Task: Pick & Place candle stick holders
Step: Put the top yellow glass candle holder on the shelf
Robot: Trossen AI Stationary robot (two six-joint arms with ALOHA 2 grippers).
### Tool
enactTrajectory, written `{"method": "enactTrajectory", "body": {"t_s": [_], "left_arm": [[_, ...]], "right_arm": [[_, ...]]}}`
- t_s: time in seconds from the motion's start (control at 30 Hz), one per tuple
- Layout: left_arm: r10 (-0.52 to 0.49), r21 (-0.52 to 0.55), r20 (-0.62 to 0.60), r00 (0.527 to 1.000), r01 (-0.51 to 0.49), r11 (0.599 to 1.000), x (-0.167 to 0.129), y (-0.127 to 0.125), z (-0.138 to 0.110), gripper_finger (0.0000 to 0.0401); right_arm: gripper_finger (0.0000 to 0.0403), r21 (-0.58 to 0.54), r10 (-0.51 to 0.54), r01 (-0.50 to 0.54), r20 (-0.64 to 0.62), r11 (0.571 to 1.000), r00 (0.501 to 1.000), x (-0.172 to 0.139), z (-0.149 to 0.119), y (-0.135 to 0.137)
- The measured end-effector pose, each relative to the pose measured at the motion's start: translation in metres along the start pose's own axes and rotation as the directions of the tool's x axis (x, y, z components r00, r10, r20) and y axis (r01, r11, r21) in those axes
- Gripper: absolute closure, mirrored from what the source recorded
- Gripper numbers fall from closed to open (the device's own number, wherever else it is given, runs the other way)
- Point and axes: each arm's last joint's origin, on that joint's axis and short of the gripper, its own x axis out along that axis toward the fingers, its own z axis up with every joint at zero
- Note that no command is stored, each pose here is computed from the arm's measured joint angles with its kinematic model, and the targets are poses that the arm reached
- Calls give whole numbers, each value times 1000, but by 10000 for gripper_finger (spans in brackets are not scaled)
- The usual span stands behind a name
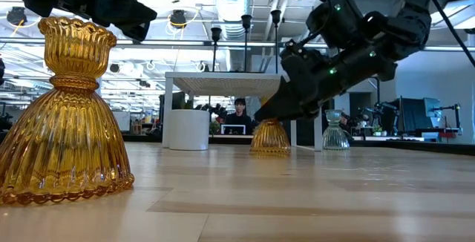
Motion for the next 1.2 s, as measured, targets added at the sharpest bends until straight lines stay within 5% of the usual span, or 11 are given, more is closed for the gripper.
{"method": "enactTrajectory", "body": {"t_s": [0.3,0.63,1.0,1.2], "left_arm": [[0,0,-1,1000,0,1000,0,0,0,393],[0,0,0,1000,0,1000,0,0,0,393],[0,0,0,1000,0,1000,0,0,0,393],[0,0,0,1000,0,1000,0,0,0,393]], "right_arm": [[285,-11,50,-49,37,999,998,-25,21,15],[284,20,80,-82,100,996,992,-74,75,22],[282,-57,-24,33,153,998,988,-110,138,-3],[282,-60,-118,130,165,990,979,-113,151,-29]]}}
